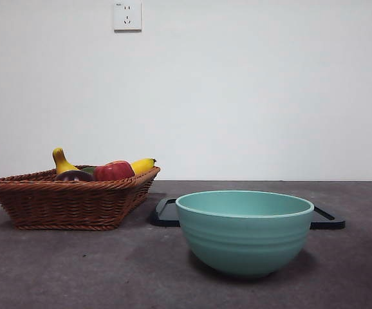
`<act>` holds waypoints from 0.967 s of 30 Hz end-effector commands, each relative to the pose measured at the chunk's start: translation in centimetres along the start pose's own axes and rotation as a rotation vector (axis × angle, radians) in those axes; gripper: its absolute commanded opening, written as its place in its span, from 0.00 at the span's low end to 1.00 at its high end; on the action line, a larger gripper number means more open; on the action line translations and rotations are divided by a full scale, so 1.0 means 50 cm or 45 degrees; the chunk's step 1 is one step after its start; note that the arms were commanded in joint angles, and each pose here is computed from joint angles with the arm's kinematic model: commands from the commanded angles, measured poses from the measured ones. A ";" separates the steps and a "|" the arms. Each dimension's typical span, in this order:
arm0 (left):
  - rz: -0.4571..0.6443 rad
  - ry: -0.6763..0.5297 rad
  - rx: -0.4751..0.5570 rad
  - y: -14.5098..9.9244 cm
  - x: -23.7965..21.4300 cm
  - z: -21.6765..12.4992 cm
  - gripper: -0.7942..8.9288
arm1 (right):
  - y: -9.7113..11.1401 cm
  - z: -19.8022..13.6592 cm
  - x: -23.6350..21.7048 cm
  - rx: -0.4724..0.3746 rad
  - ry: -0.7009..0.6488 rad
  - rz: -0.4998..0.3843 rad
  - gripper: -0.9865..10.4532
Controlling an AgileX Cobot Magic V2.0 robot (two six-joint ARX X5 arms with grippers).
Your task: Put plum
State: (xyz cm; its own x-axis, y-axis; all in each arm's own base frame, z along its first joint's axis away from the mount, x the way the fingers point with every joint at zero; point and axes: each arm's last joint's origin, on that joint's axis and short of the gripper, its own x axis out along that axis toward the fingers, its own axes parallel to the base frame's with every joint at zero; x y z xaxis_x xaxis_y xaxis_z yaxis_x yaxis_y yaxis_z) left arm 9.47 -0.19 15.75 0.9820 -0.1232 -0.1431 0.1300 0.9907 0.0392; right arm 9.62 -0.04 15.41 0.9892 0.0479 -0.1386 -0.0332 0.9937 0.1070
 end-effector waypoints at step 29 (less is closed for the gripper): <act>0.003 0.035 -0.008 0.000 0.004 -0.015 0.09 | 0.000 -0.004 0.001 0.038 0.013 0.004 0.09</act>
State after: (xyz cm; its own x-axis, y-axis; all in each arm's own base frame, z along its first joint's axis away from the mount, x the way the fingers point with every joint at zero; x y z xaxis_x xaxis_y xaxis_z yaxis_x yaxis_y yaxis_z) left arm 9.47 -0.19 15.75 0.9820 -0.1232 -0.1431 0.1300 0.9907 0.0396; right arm 9.59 -0.03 15.26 0.9869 0.0503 -0.1532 -0.0315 0.9920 0.1224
